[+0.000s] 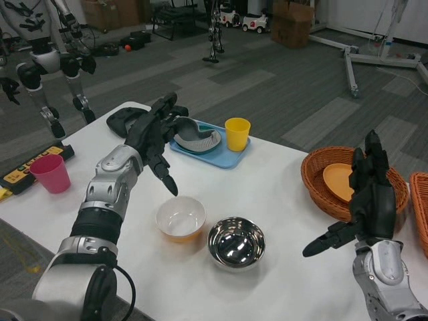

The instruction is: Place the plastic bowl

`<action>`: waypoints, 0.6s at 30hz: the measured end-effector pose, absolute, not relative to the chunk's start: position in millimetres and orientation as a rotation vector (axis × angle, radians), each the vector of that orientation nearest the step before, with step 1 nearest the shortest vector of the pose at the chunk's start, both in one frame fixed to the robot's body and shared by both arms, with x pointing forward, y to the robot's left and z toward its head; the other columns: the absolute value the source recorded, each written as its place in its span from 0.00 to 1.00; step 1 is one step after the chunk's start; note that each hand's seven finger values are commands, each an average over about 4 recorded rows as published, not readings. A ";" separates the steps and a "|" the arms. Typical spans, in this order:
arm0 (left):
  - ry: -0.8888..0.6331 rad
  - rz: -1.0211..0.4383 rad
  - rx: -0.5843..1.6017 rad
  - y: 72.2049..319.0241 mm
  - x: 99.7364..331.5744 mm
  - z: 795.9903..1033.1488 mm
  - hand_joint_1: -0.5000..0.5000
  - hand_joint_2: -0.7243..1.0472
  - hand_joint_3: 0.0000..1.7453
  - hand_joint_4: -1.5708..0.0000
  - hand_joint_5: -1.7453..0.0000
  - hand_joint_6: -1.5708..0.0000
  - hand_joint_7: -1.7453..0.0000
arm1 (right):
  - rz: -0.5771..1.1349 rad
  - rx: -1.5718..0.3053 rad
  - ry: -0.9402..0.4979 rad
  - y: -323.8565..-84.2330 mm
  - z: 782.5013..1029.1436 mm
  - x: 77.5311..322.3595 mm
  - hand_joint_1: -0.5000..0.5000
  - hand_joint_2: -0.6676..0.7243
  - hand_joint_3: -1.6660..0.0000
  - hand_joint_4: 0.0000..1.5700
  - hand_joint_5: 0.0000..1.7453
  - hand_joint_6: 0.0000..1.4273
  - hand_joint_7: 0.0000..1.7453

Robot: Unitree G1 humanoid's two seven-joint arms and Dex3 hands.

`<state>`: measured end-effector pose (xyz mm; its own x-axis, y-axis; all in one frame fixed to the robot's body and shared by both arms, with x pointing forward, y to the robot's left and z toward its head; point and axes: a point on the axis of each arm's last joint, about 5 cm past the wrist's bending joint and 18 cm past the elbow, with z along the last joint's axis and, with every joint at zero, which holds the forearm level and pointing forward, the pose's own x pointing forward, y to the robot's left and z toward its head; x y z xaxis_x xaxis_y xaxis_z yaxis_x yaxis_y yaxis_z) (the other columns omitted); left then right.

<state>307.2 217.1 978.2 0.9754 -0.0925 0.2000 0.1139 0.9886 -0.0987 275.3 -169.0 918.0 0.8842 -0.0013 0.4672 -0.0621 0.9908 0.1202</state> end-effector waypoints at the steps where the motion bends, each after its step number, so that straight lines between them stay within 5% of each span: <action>1: -0.236 -0.113 -0.151 215.8 305.9 979.5 0.01 0.05 0.00 1.00 0.71 1.00 1.00 | 0.033 0.135 -0.487 -168.8 918.4 275.3 0.12 1.00 1.00 0.00 0.00 0.00 0.00; 18: -0.352 -0.184 -0.298 216.3 269.5 961.5 0.00 0.10 0.00 1.00 0.71 1.00 1.00 | 0.039 0.165 -0.539 -168.2 929.3 276.8 0.12 1.00 1.00 0.00 0.00 0.00 0.00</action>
